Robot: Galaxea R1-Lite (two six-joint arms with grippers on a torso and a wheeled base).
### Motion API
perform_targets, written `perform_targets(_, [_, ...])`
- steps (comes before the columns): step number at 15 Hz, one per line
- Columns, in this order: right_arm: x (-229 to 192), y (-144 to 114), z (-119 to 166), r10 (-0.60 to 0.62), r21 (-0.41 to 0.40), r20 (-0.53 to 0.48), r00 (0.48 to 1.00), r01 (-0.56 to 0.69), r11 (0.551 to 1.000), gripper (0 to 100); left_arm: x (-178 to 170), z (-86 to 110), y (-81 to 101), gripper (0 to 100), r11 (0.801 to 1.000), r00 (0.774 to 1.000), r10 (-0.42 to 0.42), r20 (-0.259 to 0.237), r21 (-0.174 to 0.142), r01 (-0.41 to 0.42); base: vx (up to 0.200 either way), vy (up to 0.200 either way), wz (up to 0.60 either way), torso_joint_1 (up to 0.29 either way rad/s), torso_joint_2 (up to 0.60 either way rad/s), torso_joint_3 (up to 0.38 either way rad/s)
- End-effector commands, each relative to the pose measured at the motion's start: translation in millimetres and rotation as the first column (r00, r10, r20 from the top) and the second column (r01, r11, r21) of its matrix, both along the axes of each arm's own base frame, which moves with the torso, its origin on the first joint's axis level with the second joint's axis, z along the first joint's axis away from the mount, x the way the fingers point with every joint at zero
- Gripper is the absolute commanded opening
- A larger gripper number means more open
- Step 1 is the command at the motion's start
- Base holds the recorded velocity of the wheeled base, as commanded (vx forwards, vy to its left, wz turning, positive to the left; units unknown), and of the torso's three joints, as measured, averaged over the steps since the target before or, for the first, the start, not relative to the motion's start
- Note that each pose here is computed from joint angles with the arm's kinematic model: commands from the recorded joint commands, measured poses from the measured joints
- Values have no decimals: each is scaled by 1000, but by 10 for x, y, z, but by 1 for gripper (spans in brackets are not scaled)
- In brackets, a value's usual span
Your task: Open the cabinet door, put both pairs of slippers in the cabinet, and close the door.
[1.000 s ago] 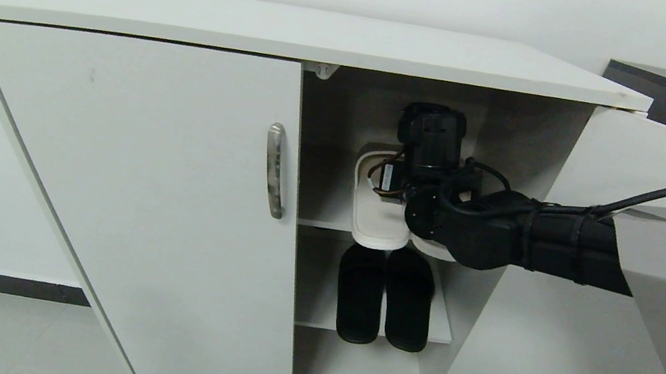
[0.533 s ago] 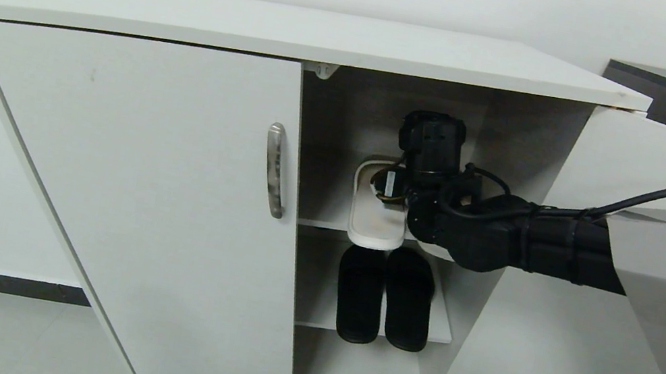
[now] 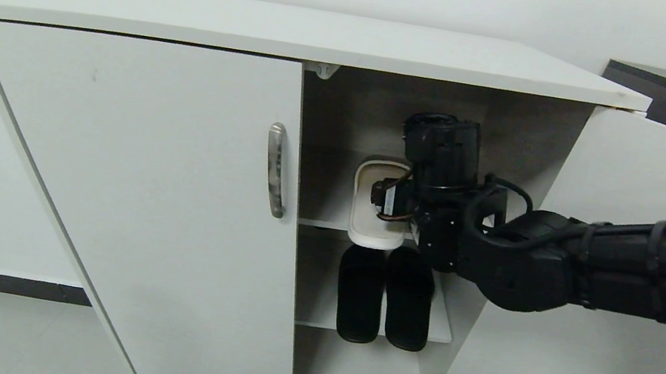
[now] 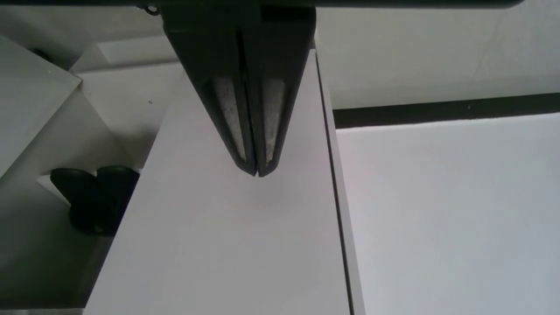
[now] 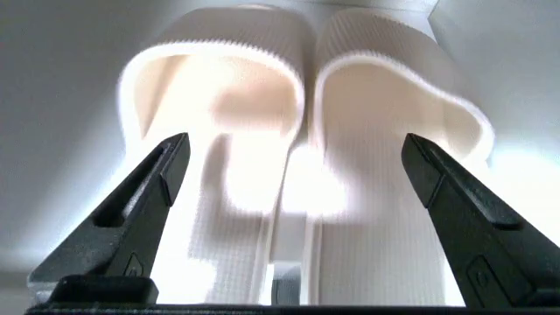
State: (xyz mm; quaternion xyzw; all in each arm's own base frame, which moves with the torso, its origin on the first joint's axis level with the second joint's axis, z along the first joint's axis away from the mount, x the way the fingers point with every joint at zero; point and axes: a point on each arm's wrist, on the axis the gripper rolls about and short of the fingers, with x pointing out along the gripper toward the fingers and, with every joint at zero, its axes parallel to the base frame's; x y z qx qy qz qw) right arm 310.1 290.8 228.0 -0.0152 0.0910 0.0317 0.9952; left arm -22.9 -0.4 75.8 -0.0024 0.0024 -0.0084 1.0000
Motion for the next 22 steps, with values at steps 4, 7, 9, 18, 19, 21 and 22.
perform_targets(4, [-775, -247, 224, 104, 43, 43, 994, -105, 993, 100, 0, 0, 0, 0, 1000, 1000, 0, 0, 0, 0, 0, 0, 0, 0, 0, 0])
perform_targets(7, [-1145, -424, 69, 170, 50, 35, 985, -171, 984, 100, 0, 0, 0, 0, 1000, 1000, 0, 0, 0, 0, 0, 0, 0, 0, 0, 0])
perform_targets(9, [-1289, -501, -64, 233, 65, 51, 971, -236, 970, 100, 1, 0, 0, 0, 1000, 1000, 0, -1, 0, 0, 0, 0, 0, 0, 0, 0])
perform_targets(18, [-1311, -496, -155, 279, 81, 63, 958, -284, 955, 0, 1, 0, 0, 0, 1000, 1000, -2, -1, 3, 2, 0, 0, 0, 0, 0, 0])
perform_targets(19, [-1313, -490, -159, 281, 80, 62, 958, -285, 955, 0, 1, 0, 0, 0, 1000, 1000, -2, -1, 3, 2, 0, 0, 0, 0, 0, 0])
perform_targets(21, [-1318, -473, -171, 285, 77, 59, 957, -289, 954, 0, 1, 0, 0, 0, 1000, 1000, -2, -1, 3, 2, 0, 0, 0, 0, 0, 0])
perform_targets(22, [-1318, -473, -171, 285, 77, 59, 957, -289, 954, 0, 0, 0, 0, 0, 1000, 1000, -2, 0, 3, 2, 0, 0, 0, 0, 0, 0])
